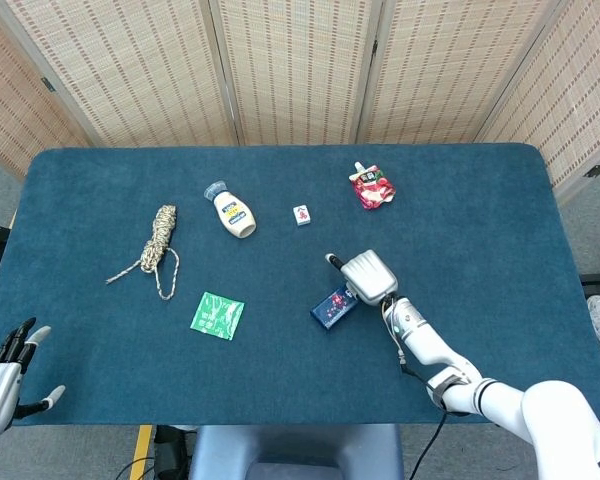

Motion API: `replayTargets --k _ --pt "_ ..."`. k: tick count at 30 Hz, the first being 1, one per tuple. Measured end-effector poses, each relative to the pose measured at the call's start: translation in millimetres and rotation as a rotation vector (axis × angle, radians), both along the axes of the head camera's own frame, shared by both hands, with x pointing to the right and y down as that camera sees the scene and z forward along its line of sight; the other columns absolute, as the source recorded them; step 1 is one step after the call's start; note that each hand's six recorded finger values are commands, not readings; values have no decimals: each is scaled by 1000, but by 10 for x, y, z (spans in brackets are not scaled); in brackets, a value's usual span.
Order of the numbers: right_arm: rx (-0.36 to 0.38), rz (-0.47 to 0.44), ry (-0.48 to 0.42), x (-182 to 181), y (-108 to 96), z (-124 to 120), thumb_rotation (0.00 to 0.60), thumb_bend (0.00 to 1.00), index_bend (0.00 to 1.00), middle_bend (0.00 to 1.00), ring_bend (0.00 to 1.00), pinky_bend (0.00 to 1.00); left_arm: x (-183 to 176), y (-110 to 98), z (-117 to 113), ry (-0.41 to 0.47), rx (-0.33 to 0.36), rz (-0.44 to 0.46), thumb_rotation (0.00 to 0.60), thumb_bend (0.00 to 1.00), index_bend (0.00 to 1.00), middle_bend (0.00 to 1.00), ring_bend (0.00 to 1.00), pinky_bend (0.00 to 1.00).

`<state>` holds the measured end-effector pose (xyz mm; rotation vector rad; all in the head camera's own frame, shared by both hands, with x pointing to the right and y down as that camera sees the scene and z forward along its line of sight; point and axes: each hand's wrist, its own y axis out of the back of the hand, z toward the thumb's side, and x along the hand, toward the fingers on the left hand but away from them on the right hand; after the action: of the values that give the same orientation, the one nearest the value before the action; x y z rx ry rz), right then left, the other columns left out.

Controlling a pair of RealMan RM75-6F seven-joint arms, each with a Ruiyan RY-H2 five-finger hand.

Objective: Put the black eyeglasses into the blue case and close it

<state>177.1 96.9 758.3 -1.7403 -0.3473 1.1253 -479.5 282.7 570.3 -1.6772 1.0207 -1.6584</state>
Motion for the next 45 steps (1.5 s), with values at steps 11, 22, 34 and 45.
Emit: replayTargets --k 11,22,34,45 --pt "13 12 -108 21 -20 -273 600 313 165 894 1000 992 -14 -13 -41 -6 8 -1 600 250 129 15 78 257" --pt "-111 -112 16 122 163 -261 600 288 202 894 1000 992 63 -22 2 8 -8 12 600 250 129 15 78 257" --pt "-143 -142 80 -146 85 -108 600 363 472 914 1000 992 -6 6 4 -5 -21 -7 600 250 130 15 78 257" --pt "-133 -122 78 -144 32 -95 600 314 381 915 1000 992 -16 -2 6 -3 -18 -7 600 250 129 13 78 257"
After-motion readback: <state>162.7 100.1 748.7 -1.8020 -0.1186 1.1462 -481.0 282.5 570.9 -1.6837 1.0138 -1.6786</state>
